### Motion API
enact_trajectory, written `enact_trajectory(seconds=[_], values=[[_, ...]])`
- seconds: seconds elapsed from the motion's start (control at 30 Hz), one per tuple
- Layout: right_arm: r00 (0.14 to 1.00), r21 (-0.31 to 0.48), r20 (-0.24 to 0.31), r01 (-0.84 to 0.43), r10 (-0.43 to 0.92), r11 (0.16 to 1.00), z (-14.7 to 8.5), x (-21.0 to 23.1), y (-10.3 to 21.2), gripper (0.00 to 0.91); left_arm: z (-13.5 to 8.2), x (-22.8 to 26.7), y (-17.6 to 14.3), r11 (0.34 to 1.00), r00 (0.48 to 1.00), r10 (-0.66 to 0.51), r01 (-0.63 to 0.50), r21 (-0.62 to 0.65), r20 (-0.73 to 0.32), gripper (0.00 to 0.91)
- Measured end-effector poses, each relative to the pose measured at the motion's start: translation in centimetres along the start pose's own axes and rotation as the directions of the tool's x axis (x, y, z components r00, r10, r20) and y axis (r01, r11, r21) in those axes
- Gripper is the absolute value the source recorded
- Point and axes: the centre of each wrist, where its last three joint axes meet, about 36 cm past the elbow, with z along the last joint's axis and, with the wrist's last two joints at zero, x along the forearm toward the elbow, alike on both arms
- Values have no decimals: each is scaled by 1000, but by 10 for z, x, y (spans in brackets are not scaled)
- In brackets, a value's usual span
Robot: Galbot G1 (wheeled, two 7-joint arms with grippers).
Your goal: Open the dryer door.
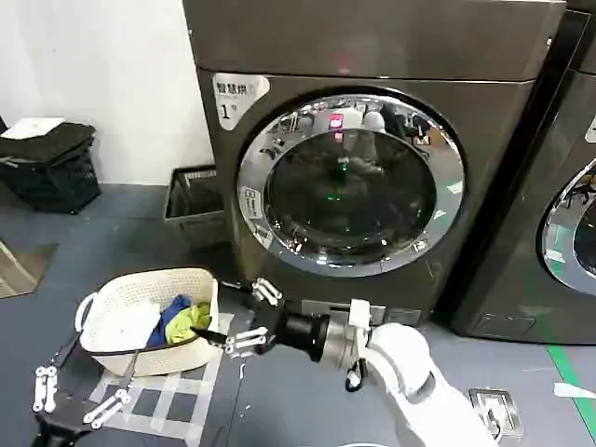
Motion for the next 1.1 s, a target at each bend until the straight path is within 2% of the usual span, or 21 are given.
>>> enact_trajectory(seconds=[0.23,0.47,1.1], values=[[1000,22,2,-12,12,1000,7,2,-6,907,1,0,0,1000,1000,0,0,0,-1,907],[997,59,29,-67,66,996,14,5,-19,907,1,0,0,1000,1000,1,-1,0,-3,907],[985,91,6,-170,170,981,30,19,-66,907,2,-1,0,1000,1000,3,-3,0,-5,907]])
